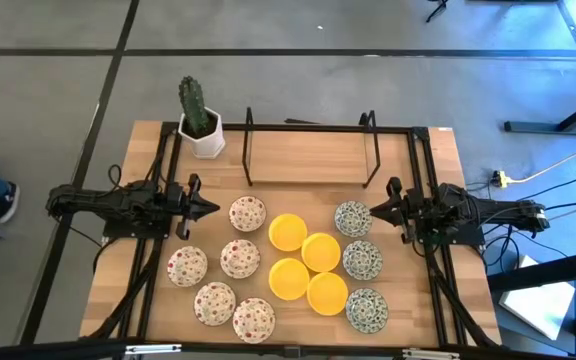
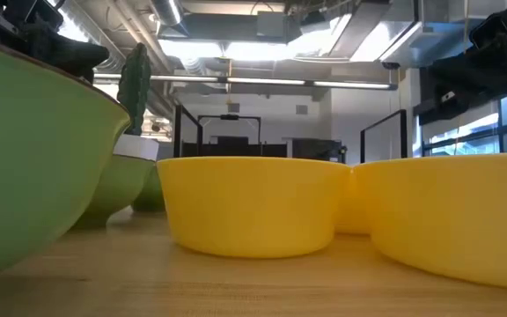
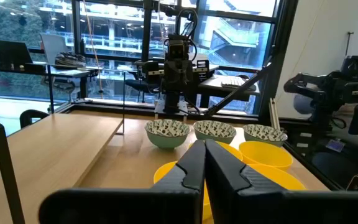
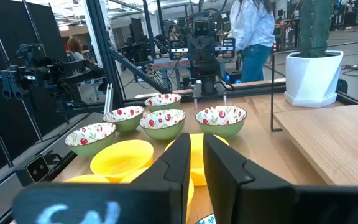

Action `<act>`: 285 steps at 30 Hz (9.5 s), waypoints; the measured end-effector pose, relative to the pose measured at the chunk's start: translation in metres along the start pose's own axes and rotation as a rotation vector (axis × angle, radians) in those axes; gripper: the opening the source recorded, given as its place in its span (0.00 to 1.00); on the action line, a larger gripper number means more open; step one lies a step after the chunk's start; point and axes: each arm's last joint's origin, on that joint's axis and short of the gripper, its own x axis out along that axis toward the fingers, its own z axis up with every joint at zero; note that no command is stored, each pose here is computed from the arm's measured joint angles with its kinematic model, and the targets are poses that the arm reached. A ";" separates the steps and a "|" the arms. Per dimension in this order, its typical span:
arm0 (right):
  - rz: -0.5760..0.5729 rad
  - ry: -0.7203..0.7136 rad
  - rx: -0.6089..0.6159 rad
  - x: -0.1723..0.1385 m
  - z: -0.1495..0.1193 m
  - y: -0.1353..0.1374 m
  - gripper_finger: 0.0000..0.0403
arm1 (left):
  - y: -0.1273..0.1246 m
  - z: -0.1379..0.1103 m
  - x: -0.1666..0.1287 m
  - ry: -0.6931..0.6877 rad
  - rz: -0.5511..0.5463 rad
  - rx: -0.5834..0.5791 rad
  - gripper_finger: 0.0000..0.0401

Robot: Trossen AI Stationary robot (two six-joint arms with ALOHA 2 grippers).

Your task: Pick & Place Mini bowls

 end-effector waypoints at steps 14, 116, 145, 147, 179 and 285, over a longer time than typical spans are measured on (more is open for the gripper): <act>0.000 0.001 0.000 0.000 0.000 0.000 0.11 | 0.000 0.000 0.000 0.000 0.000 0.000 0.01; 0.000 0.000 0.000 0.000 0.000 0.000 0.11 | 0.000 0.000 0.000 0.000 0.000 0.000 0.01; 0.000 0.000 0.000 0.000 0.000 0.000 0.11 | -0.001 0.006 0.000 -0.063 -0.008 -0.002 0.01; -0.001 0.000 0.001 0.000 0.000 0.000 0.11 | -0.001 0.006 0.000 -0.063 -0.008 -0.002 0.01; 0.000 0.000 -0.052 0.000 0.000 0.000 0.11 | -0.001 0.101 0.069 0.734 0.581 -0.008 0.01; 0.000 0.000 -0.050 0.000 0.000 0.000 0.11 | 0.016 0.162 0.186 0.900 0.632 0.032 0.02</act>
